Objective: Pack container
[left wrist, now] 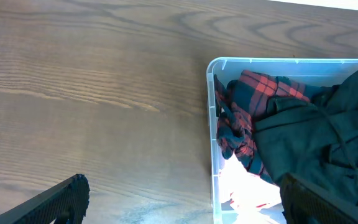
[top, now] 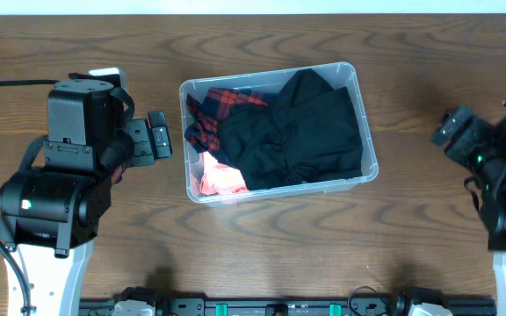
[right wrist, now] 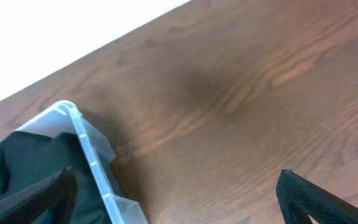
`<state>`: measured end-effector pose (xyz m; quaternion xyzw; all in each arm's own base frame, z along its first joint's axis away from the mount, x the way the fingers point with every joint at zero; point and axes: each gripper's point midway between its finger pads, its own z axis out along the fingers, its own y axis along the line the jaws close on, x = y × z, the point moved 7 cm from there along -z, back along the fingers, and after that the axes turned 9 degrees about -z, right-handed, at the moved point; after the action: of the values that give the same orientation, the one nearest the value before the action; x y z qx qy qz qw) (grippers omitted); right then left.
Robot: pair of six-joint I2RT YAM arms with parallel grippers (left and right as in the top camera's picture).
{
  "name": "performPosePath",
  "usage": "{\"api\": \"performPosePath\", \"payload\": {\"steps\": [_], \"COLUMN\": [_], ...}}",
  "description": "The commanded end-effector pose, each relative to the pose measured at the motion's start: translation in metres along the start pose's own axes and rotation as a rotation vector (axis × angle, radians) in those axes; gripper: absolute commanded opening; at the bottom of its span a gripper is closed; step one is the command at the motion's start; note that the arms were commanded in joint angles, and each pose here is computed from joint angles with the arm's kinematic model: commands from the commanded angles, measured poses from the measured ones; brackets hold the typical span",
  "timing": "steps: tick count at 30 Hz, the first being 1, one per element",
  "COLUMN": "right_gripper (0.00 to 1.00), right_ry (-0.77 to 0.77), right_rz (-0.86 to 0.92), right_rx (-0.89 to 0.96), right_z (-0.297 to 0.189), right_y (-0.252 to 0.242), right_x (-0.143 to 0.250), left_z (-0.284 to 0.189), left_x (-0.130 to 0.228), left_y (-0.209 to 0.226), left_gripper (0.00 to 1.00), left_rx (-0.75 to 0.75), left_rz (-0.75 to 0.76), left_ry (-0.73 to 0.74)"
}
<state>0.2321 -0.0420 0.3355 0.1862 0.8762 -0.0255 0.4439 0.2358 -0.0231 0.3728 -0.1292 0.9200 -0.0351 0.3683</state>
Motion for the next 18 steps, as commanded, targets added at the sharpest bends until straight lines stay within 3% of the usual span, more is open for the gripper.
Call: {"api": "performPosePath", "payload": {"steps": [1,18], "right_gripper": [0.99,0.99], "right_ry": [-0.046,-0.314], "right_rz": [-0.044,-0.077], "right_rx": [0.008,-0.106], "right_z": [-0.013,-0.023], "right_y": [-0.003,-0.022], "right_x": [0.008,0.118], "left_z": [0.002,0.002], "left_x": [0.000,0.000], "left_y": [0.003,0.003], "left_gripper": [0.98,0.98], "left_rx": [-0.020,-0.020], "left_rz": [-0.008,-0.008], "left_ry": [-0.001,-0.001]}}
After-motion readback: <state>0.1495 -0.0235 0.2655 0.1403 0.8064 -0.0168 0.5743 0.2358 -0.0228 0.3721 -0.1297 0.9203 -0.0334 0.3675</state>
